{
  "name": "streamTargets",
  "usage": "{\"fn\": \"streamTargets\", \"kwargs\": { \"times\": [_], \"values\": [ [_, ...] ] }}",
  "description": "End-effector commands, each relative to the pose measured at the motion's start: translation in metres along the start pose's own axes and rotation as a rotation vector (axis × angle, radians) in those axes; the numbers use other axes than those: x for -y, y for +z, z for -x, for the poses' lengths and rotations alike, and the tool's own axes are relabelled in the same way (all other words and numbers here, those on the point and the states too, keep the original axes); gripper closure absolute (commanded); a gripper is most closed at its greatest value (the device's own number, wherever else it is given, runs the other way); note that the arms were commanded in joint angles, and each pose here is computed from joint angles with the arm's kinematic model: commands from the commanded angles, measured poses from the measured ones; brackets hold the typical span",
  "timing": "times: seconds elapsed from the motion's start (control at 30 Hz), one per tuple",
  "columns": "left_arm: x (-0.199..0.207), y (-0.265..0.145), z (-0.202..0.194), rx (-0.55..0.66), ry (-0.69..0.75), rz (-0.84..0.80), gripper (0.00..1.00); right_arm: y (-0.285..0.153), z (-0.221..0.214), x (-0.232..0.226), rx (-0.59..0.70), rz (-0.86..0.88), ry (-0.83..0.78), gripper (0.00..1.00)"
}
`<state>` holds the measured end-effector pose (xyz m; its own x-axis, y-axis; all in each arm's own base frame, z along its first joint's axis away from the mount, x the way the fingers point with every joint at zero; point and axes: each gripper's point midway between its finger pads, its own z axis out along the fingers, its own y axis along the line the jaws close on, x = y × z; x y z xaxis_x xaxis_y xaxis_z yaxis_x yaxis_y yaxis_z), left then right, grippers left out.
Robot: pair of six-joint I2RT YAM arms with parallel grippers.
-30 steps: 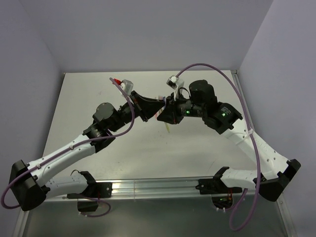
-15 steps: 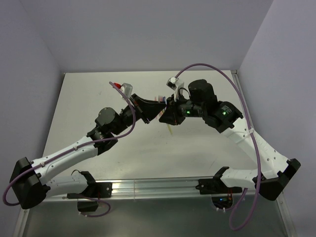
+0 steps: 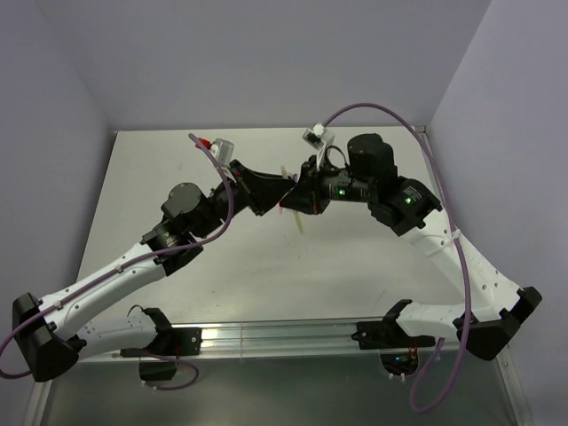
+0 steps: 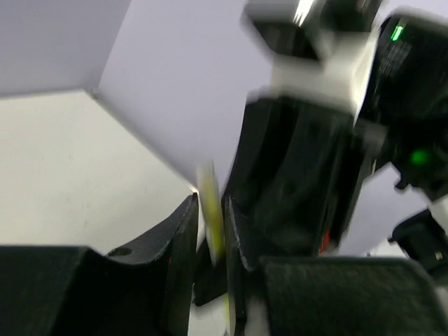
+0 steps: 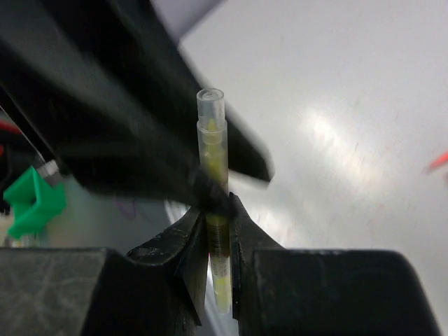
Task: Insert the pens into the pen caps
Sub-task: Press the pen cap onto the pen.
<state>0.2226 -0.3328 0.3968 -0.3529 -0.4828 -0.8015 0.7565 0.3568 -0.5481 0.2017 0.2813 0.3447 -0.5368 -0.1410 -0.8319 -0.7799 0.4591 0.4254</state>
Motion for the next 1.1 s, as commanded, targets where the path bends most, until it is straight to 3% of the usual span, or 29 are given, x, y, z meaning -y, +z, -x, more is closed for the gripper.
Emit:
{"fn": "streamTargets", "kwargs": {
  "times": [0.0, 0.1, 0.23, 0.43, 0.6, 0.7, 0.83, 1.07],
  "values": [
    [-0.015, -0.028, -0.053, -0.281, -0.011, 0.052, 0.73, -0.048, 0.125, -0.032, 0.478, 0.059, -0.159, 1.0],
    [-0.017, -0.022, -0.004, -0.158, 0.023, 0.069, 0.62, -0.044, 0.107, -0.04, 0.43, 0.128, -0.15, 1.0],
    [-0.013, -0.018, 0.032, -0.088, 0.065, 0.076, 0.5, -0.042, 0.092, -0.045, 0.386, 0.174, -0.148, 1.0],
    [-0.011, -0.023, 0.074, 0.012, 0.104, 0.086, 0.45, -0.035, 0.072, -0.049, 0.336, 0.226, -0.148, 1.0],
    [0.019, -0.034, 0.104, 0.084, 0.157, -0.045, 0.41, -0.024, 0.054, -0.049, 0.281, 0.252, -0.147, 1.0],
    [0.042, -0.04, 0.112, 0.099, 0.188, -0.15, 0.32, -0.023, 0.046, -0.059, 0.271, 0.29, -0.175, 1.0],
    [0.066, -0.043, 0.104, 0.041, 0.208, -0.295, 0.31, -0.025, 0.04, -0.073, 0.272, 0.333, -0.221, 1.0],
    [0.075, -0.043, 0.088, -0.037, 0.198, -0.389, 0.31, -0.021, 0.038, -0.08, 0.255, 0.349, -0.235, 1.0]
  ]
}}
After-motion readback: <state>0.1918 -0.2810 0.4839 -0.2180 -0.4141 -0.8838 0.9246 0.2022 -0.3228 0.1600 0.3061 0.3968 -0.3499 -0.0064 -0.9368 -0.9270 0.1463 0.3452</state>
